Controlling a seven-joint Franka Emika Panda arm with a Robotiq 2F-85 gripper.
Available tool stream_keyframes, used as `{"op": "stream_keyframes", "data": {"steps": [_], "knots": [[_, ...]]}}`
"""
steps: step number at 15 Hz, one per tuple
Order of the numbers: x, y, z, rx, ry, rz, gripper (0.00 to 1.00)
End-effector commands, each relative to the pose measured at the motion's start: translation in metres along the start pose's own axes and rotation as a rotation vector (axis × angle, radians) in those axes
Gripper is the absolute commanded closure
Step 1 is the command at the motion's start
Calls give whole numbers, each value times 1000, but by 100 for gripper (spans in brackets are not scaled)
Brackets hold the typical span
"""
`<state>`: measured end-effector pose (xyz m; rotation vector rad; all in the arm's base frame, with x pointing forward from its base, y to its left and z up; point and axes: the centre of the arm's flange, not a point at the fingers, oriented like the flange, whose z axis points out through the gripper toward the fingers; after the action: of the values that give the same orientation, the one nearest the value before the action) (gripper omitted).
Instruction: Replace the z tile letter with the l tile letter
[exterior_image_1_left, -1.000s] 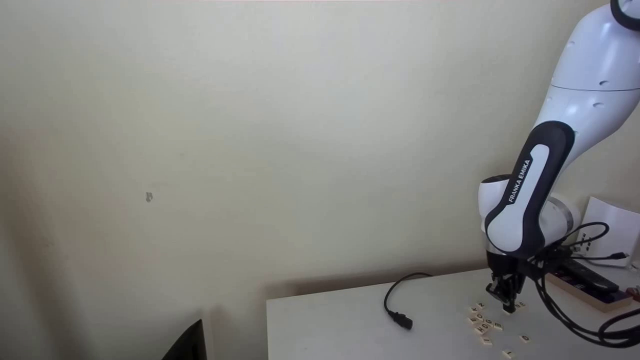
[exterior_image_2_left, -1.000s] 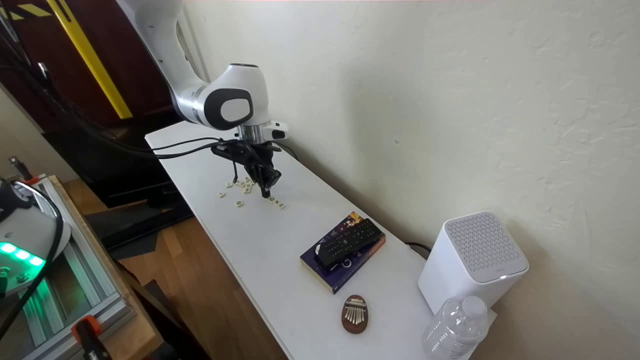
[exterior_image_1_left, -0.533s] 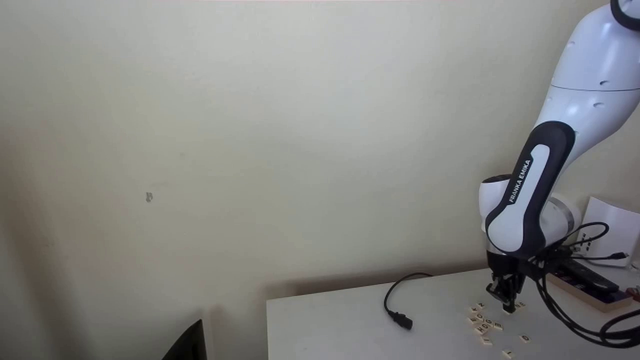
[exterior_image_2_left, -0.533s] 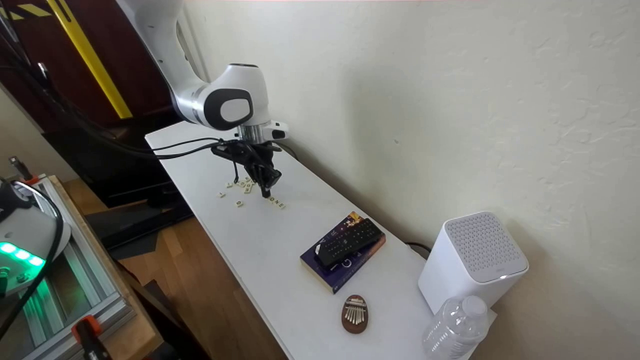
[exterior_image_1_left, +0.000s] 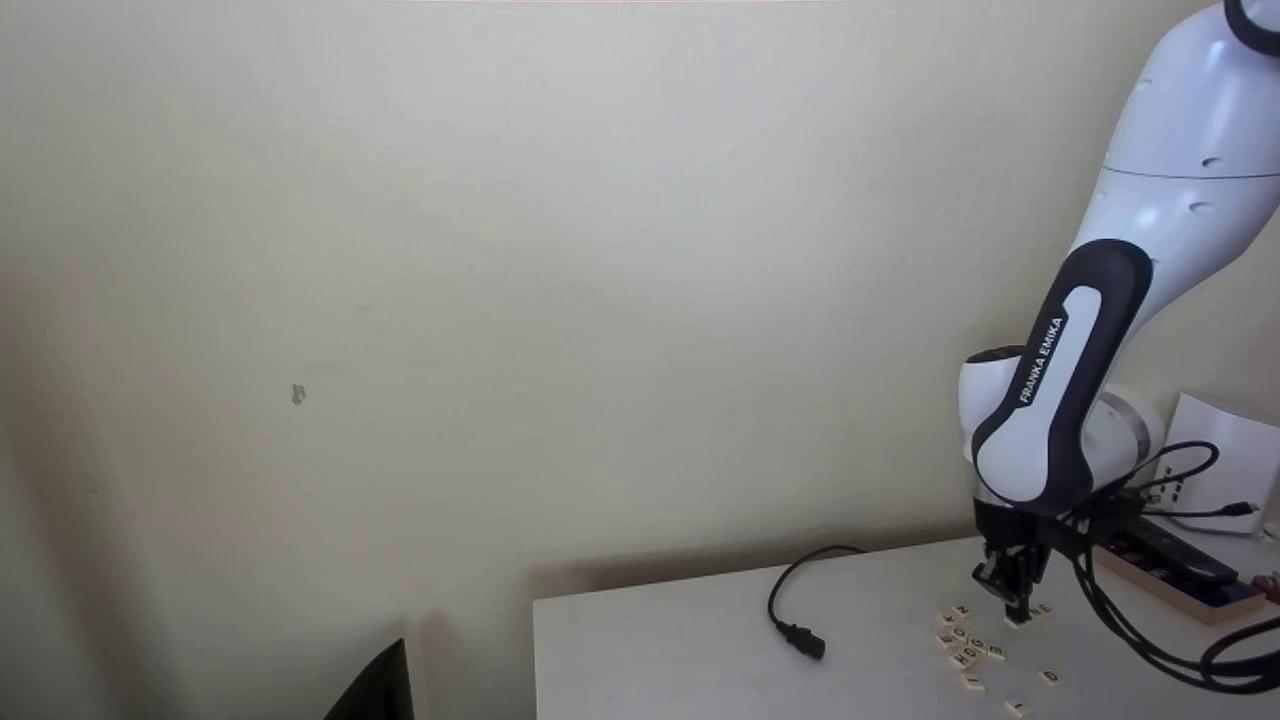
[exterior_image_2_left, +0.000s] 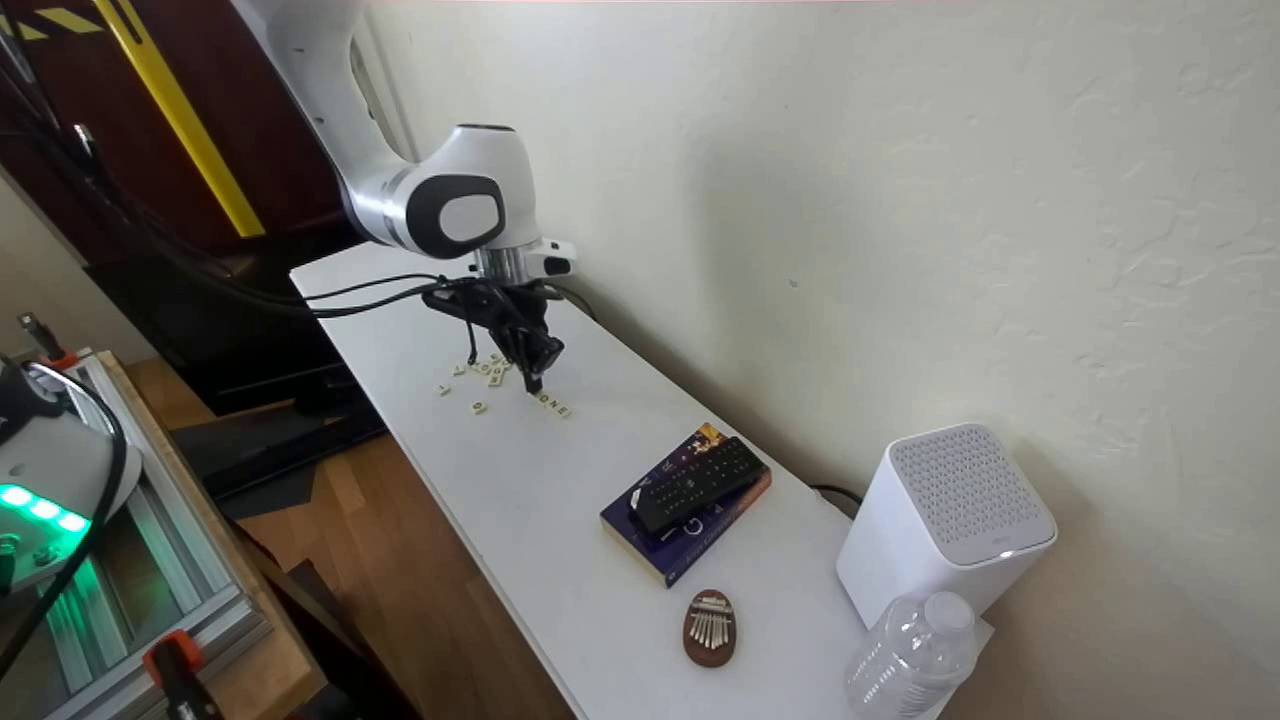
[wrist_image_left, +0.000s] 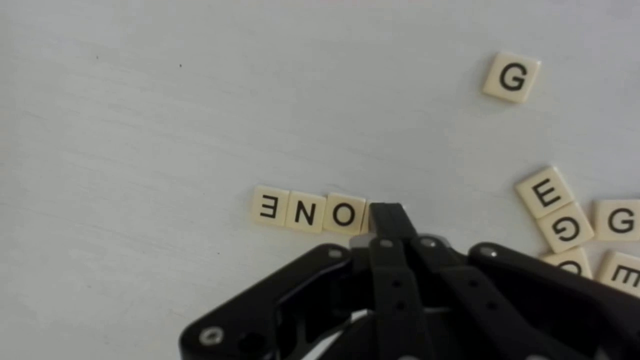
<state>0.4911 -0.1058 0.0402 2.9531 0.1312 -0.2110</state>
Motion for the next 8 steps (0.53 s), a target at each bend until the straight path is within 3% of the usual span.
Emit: {"op": "stream_keyframes", "data": {"steps": [1, 5, 6, 7, 8], "knots": [[-15, 1, -19, -7, 14, -10, 100], [-23, 4, -35, 7, 29, 17, 100], [-25, 6, -40, 14, 33, 25, 95], [-27, 7, -44, 14, 32, 40, 73], [-30, 9, -48, 21, 33, 46, 71]]}}
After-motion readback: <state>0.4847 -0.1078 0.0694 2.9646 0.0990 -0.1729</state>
